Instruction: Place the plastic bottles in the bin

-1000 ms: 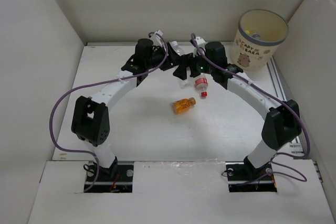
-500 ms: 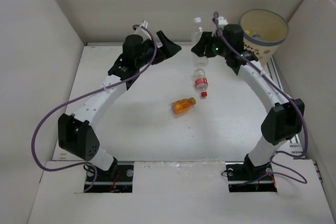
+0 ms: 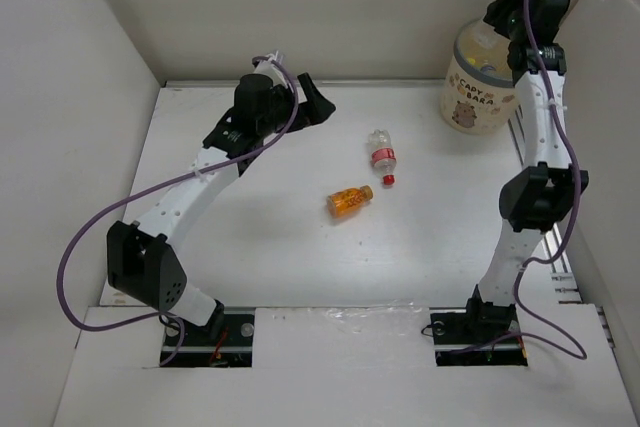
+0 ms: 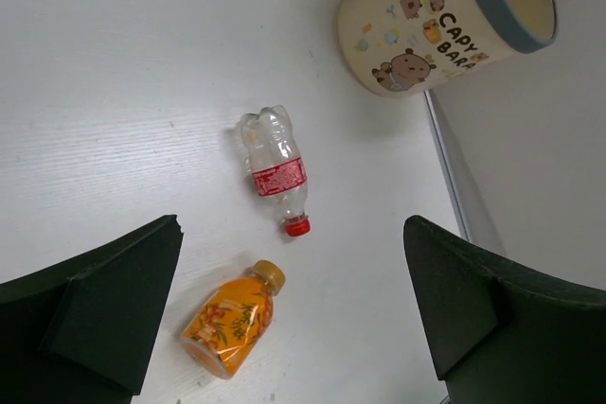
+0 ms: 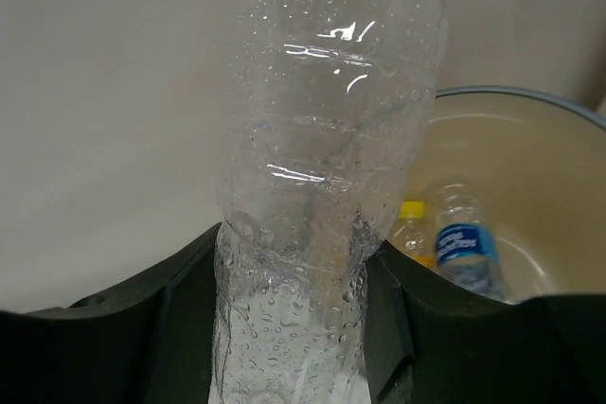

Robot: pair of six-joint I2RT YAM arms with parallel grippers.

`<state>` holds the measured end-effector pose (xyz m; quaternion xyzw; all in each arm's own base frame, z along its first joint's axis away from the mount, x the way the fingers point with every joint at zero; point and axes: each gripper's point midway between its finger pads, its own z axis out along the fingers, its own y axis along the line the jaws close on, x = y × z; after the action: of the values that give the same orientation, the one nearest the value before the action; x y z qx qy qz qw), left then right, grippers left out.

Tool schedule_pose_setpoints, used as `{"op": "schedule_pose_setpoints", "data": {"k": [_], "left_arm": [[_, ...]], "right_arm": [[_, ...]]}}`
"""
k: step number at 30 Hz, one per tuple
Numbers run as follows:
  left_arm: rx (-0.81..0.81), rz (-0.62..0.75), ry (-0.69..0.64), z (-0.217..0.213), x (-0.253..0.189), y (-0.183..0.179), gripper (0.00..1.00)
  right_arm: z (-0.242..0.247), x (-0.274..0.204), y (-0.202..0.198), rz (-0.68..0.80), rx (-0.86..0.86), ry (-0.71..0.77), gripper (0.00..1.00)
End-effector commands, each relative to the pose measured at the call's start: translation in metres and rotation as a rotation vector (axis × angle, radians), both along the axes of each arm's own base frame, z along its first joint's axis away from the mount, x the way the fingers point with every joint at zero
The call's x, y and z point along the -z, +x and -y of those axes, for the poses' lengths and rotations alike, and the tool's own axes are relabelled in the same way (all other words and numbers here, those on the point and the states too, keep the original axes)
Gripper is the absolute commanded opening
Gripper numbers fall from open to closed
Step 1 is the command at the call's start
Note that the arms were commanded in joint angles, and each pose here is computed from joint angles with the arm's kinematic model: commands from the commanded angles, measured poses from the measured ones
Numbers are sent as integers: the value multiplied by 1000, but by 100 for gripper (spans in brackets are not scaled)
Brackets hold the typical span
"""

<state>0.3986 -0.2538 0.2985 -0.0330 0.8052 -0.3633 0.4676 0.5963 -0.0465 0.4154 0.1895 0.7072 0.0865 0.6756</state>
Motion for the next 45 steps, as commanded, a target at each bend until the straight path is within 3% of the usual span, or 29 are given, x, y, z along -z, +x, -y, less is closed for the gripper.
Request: {"op": "schedule_pose_setpoints", "data": {"k": [1, 2, 4, 10, 11, 13, 14, 17, 18, 19, 21, 23, 25, 27, 31, 34, 45], "left_arm": [[37, 77, 30, -2, -16, -6, 100], [37, 77, 30, -2, -16, -6, 100], [38, 66, 35, -1, -14, -2, 100], [62, 76, 33, 16, -25, 23, 100], [77, 35, 65, 22, -6, 33, 100], [85, 70, 84, 37, -26, 44, 100], [99, 57, 119, 50, -20, 54, 100], [97, 20, 144, 65, -6, 73, 100], [103, -55, 182, 71, 29, 84, 100], [113, -28, 169, 82, 16, 89, 100], [126, -66, 203, 97, 51, 102, 100], [153, -66, 205, 118, 56, 103, 100], [162, -137, 231, 128, 94, 108, 100], [170, -153, 209, 139, 100, 108, 100], [174, -203, 210, 164, 129, 90, 100], [136, -231, 195, 167, 139, 88, 100], [-67, -368, 229, 156, 194, 93, 100]], "right_arm": [[40, -1, 3, -16, 145, 6, 9], [46, 3, 4, -35, 155, 7, 27], [55, 3, 8, -35, 175, 6, 100], [73, -4, -7, -36, 278, 23, 100], [75, -5, -12, -42, 294, 31, 100], [74, 0, -21, -59, 308, 56, 100], [68, -23, -35, -7, 313, 75, 100], [58, -29, -57, 0, 296, 85, 100], [50, -33, -62, 7, 284, 95, 100], [45, -34, -68, -3, 275, 95, 100], [22, -37, -87, -15, 216, 98, 100], [3, -43, -100, 16, 144, 103, 100], [-8, -33, -124, 11, 94, 108, 100], [-24, -11, -133, -12, 33, 136, 100], [-43, -6, -164, -5, -18, 137, 100], [-47, 9, -173, -24, -40, 140, 100], [-63, -9, -227, 35, -141, 125, 100]]}}
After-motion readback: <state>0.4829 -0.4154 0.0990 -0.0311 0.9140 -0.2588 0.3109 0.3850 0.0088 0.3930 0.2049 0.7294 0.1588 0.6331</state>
